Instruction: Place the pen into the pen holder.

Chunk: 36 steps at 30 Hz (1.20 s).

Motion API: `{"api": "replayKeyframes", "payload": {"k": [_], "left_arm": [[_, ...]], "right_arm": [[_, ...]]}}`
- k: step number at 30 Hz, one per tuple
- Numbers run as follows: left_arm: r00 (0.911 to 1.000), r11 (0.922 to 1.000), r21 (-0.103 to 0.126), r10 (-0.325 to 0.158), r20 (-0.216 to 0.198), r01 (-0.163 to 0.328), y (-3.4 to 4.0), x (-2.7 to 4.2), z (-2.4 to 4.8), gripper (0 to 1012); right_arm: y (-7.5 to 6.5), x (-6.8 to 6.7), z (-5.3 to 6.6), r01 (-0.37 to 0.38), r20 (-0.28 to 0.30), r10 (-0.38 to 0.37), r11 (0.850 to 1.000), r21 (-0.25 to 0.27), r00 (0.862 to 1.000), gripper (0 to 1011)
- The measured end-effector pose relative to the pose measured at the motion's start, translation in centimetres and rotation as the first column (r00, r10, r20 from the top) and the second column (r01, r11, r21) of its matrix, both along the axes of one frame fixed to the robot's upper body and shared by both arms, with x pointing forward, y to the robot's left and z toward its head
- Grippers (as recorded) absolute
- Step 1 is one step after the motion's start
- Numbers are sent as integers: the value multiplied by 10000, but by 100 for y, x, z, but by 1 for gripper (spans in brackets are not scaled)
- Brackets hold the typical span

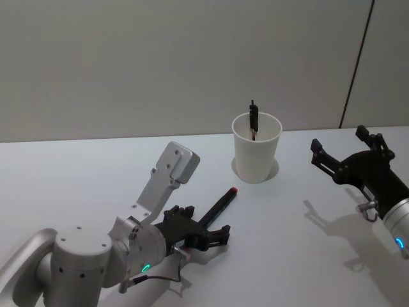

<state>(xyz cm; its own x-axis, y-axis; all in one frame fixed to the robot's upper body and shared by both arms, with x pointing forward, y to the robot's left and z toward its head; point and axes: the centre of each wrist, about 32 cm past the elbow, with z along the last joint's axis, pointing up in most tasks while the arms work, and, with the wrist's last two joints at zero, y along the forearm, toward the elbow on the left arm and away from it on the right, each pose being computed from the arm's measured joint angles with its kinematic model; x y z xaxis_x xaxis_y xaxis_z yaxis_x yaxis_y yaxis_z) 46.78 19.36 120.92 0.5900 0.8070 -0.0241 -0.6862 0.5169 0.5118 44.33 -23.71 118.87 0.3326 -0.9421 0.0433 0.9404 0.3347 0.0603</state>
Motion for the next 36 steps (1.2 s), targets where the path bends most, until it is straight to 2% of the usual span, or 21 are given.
{"api": "replayKeyframes", "payload": {"k": [3,6,7,9,10,15,16,18,19,21,26,36], "left_arm": [[10000,10000,-2,3,-2,-3,0,1,0,894],[10000,10000,-5,6,-6,-6,-1,1,-1,794],[10000,10000,-6,7,-7,-7,-1,1,-1,794],[10000,10000,-6,9,-7,-9,-1,1,-2,705],[10000,10000,-6,10,-7,-10,-1,1,-2,705],[10000,10000,-6,11,-7,-11,-1,1,-2,521],[10000,10000,-6,11,-7,-11,-1,2,-2,521],[10000,10000,-6,11,-7,-11,-1,1,-2,423],[10000,10000,-7,11,-7,-11,-1,2,-2,423],[10000,10000,-7,11,-7,-11,-1,2,-2,320],[10000,10000,-7,10,-6,-10,-1,1,-2,193],[10000,10000,-6,11,-4,-11,-1,2,-2,170]], "right_arm": [[0,0,0,-1,0,1,10000,0,10000,1001],[0,0,0,-1,1,1,10000,1,10000,1001],[0,0,0,-1,0,1,10000,0,10000,1001],[0,0,0,-1,0,1,10000,0,10000,1001],[0,0,0,-1,0,1,10000,0,10000,1002],[0,0,0,0,0,0,10000,1,10000,1001],[0,0,0,-1,0,1,10000,0,10000,1001],[0,0,0,-1,0,1,10000,0,10000,1001],[0,0,0,0,0,0,10000,1,10000,1001],[0,0,0,-1,0,1,10000,0,10000,1001],[0,0,0,-1,0,1,10000,0,10000,1001],[0,0,0,-1,0,1,10000,1,10000,1001]]}}
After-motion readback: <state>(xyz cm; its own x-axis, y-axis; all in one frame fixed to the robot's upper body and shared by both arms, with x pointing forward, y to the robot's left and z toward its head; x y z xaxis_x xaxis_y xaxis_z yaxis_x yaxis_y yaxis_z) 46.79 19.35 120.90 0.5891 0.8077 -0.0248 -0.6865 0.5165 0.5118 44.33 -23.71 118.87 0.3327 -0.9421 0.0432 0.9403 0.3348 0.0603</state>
